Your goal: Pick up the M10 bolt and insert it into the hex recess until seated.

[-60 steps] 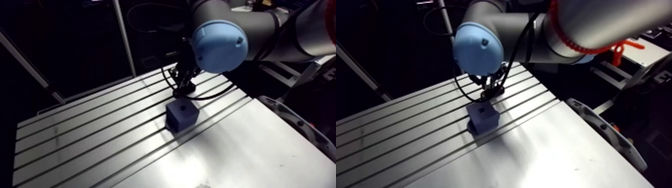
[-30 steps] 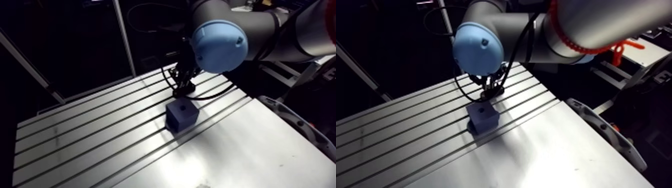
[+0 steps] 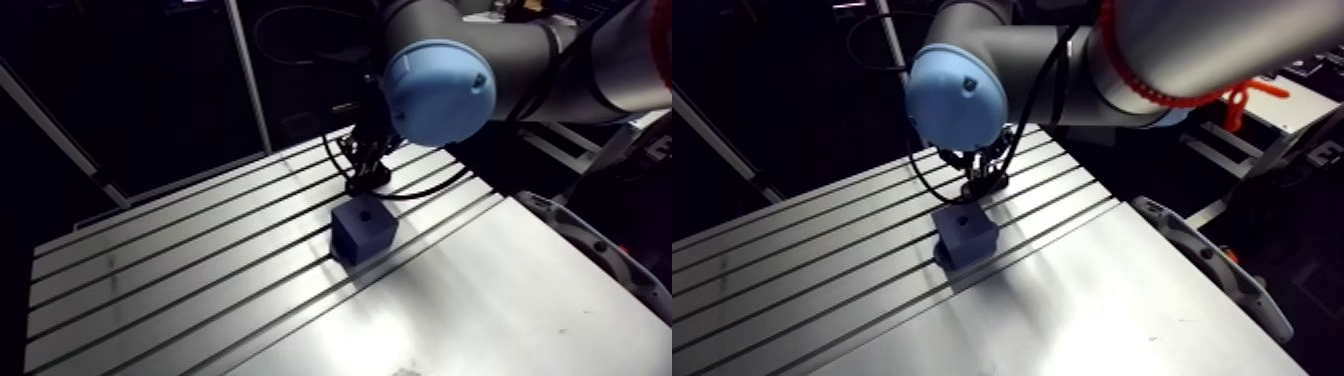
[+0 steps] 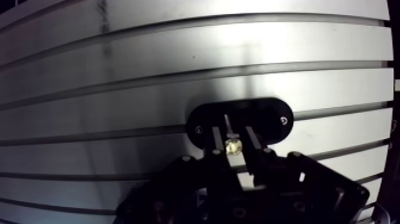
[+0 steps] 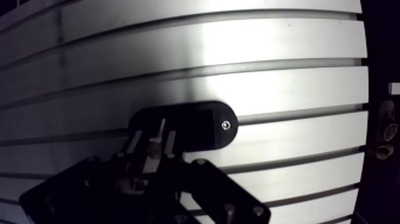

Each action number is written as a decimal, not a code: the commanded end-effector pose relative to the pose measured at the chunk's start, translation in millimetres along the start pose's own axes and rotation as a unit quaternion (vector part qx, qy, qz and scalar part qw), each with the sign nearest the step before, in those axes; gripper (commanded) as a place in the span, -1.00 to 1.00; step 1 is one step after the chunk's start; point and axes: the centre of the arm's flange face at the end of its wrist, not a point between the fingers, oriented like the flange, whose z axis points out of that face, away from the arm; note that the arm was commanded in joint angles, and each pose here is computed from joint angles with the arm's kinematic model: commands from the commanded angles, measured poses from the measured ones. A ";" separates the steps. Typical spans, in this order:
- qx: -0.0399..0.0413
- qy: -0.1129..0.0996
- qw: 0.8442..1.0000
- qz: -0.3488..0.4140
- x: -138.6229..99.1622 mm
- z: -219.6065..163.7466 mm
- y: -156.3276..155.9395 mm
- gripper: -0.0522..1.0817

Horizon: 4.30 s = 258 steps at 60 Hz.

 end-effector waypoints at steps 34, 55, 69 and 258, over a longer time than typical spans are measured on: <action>-0.002 0.010 1.000 -0.002 3.4 -10.7 -0.3 0.42; -0.009 0.024 1.000 -0.007 8.8 -29.1 -0.7 0.45; -0.007 0.029 0.999 -0.010 20.3 -61.9 -2.9 0.45; -0.011 -0.122 0.991 -0.062 -32.8 -100.8 -77.7 0.85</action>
